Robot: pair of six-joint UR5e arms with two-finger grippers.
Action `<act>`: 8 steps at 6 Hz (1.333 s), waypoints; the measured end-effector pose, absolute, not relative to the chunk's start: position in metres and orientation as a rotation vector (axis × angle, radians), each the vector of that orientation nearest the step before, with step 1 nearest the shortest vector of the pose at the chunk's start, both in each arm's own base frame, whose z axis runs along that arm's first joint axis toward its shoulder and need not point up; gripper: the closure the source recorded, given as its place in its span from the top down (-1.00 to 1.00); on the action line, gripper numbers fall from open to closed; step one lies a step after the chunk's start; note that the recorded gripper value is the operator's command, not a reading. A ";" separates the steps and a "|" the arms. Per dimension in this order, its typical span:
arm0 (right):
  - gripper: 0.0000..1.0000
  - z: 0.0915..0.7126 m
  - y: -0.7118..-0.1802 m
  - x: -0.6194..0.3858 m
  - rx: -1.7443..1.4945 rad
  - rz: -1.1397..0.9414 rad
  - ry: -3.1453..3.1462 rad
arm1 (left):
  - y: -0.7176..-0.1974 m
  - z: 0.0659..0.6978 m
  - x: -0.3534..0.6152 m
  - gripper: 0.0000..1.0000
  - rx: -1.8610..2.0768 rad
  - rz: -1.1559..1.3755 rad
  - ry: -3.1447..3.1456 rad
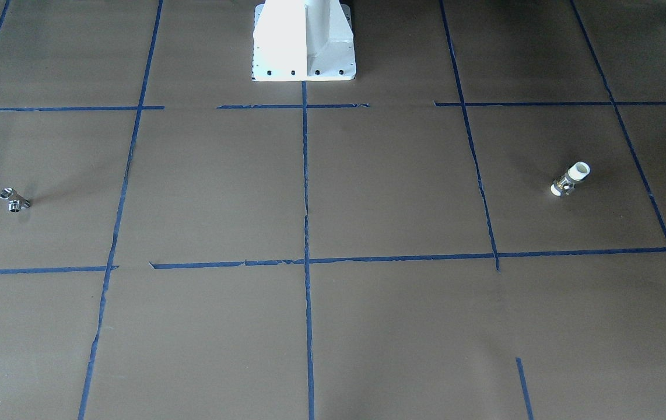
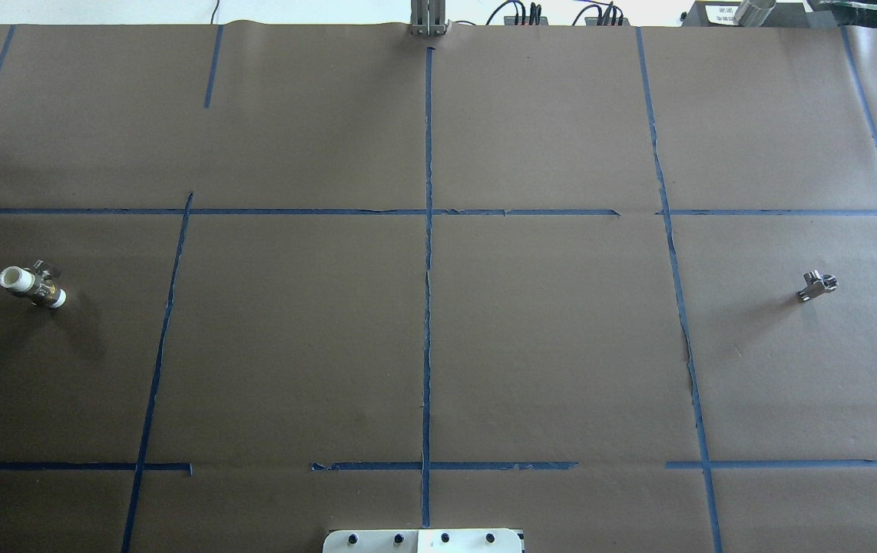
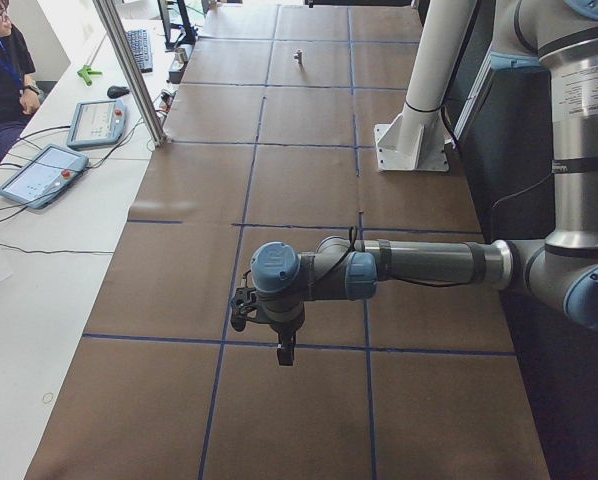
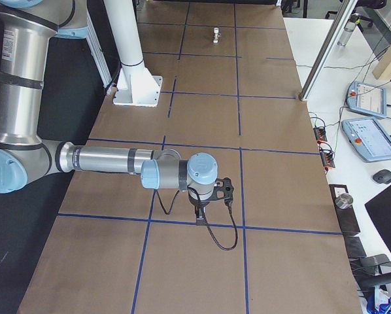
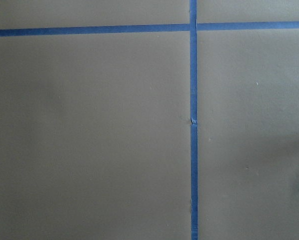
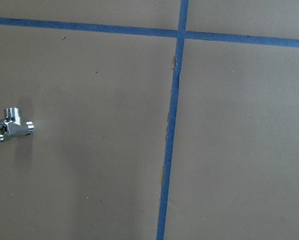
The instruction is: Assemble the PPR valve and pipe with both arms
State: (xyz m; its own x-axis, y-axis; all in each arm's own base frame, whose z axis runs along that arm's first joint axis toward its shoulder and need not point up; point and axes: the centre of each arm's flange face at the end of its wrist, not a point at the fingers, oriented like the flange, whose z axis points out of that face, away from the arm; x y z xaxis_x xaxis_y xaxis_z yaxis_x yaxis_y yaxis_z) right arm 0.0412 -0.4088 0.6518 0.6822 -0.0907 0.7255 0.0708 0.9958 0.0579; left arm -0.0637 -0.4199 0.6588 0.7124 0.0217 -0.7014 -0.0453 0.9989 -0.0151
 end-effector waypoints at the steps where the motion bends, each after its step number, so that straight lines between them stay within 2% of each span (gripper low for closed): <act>1: 1.00 0.652 -0.409 0.041 0.026 -0.091 -0.815 | -0.420 0.659 -0.064 1.00 -0.032 0.038 0.777; 4: 1.00 0.648 -0.412 0.041 0.036 -0.094 -0.812 | -0.424 0.649 -0.061 1.00 0.001 0.071 0.757; 6: 1.00 0.645 -0.414 0.041 0.041 -0.096 -0.812 | -0.484 0.594 -0.056 1.00 0.156 0.145 0.732; 8: 1.00 0.644 -0.415 0.041 0.044 -0.097 -0.812 | -0.512 0.565 -0.042 1.00 0.237 0.204 0.739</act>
State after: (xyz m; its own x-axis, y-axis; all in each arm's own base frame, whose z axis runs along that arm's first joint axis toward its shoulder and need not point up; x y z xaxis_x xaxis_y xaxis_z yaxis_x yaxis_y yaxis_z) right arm 0.0411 -0.4150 0.6437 0.6839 -0.1036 0.7222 0.0697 0.9946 0.0767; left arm -0.0423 -0.5120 0.5646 0.7217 0.2656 -0.6393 -0.1000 0.9538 0.2834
